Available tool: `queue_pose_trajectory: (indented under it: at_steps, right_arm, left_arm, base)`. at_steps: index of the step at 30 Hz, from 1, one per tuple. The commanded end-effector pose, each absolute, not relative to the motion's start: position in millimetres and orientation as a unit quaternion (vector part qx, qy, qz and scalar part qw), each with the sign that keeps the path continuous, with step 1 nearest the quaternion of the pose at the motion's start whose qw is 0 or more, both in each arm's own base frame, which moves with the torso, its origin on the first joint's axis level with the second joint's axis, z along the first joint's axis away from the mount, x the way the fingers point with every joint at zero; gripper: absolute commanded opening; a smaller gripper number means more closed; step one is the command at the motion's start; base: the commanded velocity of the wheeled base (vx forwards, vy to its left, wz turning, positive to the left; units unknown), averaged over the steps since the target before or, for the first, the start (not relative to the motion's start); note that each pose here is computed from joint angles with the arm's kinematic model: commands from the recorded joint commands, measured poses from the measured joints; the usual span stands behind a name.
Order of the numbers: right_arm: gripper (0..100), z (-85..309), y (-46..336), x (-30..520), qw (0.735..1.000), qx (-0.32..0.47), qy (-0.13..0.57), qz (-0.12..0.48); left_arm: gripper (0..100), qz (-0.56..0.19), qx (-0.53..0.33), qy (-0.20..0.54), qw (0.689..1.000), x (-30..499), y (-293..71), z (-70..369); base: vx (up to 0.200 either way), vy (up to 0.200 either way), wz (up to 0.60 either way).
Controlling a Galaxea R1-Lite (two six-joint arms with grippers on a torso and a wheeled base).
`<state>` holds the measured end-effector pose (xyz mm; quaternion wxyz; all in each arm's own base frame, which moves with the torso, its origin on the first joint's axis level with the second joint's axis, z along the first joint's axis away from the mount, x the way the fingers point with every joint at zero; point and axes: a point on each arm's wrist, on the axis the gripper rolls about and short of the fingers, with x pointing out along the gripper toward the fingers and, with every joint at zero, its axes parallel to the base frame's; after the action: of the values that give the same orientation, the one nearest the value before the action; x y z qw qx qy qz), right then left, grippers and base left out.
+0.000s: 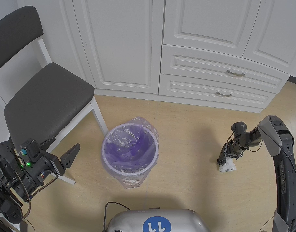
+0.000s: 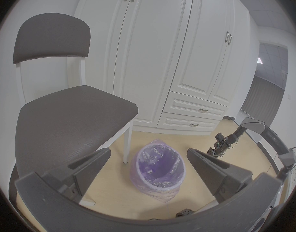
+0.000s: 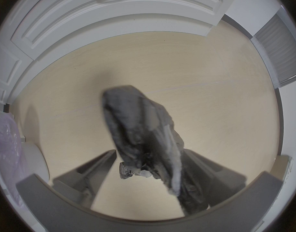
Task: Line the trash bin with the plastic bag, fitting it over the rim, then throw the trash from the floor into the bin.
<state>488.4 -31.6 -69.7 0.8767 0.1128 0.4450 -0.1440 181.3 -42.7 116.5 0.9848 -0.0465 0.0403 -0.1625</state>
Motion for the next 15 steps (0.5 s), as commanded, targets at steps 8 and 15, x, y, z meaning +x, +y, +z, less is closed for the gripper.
queue_pose_trajectory:
  at_steps: [8, 15]
  right_arm:
    - [0, -60.6, -29.0, 479.3, 0.873, 0.117, 0.452, -0.143]
    - [0, 67.9, -25.0, 416.7, 0.924, 0.029, 0.366, -0.11]
  left_arm:
    - [100, -0.158, -0.047, 0.045, 0.985, 177.6, -40.2, 114.9]
    - [100, -0.161, -0.046, 0.031, 0.985, 174.3, -40.1, 119.9]
  base:
    - [0.0, 0.0, 0.0]
    - [0.0, 0.0, 0.0]
